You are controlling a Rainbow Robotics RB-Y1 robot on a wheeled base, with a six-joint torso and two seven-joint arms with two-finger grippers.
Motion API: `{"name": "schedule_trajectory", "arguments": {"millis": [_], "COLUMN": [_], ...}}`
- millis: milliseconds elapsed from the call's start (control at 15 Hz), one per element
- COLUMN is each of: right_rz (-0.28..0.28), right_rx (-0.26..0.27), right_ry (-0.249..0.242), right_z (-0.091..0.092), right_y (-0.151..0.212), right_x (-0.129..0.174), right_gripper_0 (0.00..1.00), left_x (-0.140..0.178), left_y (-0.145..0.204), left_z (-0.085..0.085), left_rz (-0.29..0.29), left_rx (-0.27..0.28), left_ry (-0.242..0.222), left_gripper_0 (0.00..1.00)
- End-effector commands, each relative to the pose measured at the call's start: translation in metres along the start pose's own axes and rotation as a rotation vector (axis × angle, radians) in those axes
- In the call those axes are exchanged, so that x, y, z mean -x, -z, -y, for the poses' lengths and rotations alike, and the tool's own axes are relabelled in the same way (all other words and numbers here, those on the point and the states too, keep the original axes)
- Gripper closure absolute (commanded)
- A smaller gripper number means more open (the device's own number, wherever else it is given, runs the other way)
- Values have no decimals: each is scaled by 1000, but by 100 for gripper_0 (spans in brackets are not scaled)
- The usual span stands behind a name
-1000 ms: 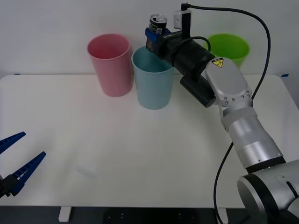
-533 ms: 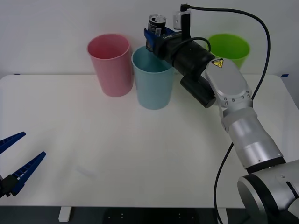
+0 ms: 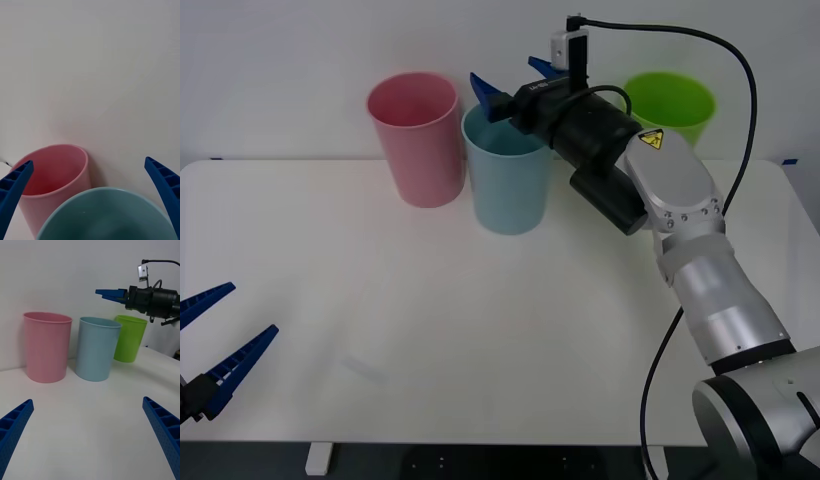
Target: Grasp the object on the table and drop it into the matching bin: aluminum can to the light blue bin, PET bottle to the pink bin.
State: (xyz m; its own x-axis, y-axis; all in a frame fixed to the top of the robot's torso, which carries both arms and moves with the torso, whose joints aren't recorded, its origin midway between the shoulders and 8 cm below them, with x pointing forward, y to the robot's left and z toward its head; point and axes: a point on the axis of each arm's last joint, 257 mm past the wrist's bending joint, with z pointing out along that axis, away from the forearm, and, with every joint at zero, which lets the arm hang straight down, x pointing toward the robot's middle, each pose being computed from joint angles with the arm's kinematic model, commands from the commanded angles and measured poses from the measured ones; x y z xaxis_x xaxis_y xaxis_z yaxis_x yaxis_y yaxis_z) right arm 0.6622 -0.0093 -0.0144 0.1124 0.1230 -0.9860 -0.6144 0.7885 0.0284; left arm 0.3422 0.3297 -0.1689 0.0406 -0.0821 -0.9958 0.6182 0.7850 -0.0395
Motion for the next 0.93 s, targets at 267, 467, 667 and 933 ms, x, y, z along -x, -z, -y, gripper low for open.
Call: {"name": "schedule_trajectory", "arguments": {"millis": [267, 467, 667, 933], "right_rz": [33, 40, 26, -2], "right_rx": [82, 111, 134, 171], "right_ry": [22, 36, 59, 83], "right_z": [-15, -19, -21, -22], "right_y": [51, 83, 116, 155], "right_x": [6, 8, 3, -8], "right_gripper_0": [0, 0, 0, 0], "left_x": [0, 0, 0, 0], "left_y": [0, 0, 0, 0], "left_z": [0, 0, 0, 0], "left_rz": [0, 0, 0, 0], "left_rx": [0, 0, 0, 0], "left_ry": [0, 0, 0, 0], "left_gripper_0": [0, 0, 0, 0]}}
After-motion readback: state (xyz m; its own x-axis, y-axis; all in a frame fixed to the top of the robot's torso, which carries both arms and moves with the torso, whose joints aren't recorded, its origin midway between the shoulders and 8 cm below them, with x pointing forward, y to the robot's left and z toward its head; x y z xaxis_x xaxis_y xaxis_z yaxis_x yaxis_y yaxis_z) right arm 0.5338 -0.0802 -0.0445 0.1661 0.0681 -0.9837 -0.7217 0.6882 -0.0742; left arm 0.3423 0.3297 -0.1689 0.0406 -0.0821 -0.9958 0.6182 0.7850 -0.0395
